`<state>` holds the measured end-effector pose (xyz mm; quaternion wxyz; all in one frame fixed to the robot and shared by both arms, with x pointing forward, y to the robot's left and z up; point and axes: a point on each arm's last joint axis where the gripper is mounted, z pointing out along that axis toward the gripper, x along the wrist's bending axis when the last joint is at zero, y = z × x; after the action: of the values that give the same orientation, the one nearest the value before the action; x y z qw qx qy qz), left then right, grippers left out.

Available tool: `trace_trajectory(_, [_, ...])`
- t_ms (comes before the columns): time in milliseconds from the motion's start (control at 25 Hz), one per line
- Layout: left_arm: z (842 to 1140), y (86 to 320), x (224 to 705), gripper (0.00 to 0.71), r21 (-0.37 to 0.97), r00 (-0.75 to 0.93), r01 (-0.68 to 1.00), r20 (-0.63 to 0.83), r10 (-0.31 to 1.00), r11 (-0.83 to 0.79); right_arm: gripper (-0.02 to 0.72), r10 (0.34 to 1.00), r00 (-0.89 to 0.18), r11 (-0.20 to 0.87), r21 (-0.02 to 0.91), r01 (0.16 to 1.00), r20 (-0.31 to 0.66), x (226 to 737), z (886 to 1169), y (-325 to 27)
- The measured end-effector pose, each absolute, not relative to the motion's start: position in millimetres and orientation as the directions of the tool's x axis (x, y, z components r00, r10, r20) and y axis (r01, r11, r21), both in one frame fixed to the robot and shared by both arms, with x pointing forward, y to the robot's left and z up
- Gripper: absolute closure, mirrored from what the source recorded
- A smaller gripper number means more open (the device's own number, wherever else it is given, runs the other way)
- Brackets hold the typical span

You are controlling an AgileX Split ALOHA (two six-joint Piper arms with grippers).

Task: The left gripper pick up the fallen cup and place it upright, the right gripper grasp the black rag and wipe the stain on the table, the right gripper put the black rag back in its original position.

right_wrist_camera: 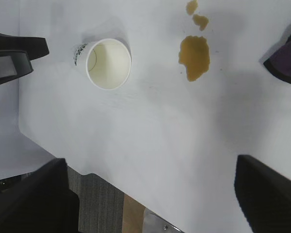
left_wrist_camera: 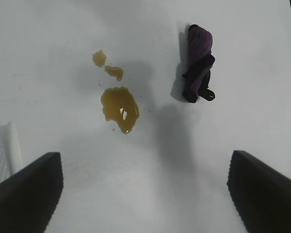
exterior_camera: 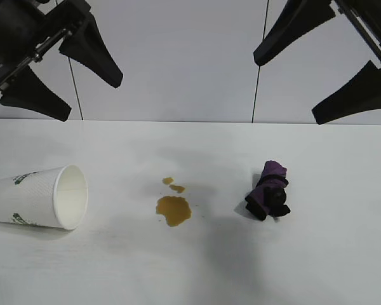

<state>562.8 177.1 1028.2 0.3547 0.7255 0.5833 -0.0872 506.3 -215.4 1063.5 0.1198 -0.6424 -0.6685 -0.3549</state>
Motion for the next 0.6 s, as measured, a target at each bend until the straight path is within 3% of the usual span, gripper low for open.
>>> trace_trajectory(360, [1028.1, 177.0, 562.0, 0.048, 0.419, 0.328, 0.903, -0.531, 0.781, -0.094, 0.060, 0.774, -0.146, -0.077, 0.321, 0.944, 0.616, 506.3, 1063.5, -215.3])
trace_trajectory(600, [1037.6, 176.9, 555.8, 0.048, 0.487, 0.614, 0.772, -0.402, 0.679, -0.410, 0.060, 0.774, -0.146, -0.077, 0.321, 0.944, 0.616, 506.3, 1063.5, -215.3])
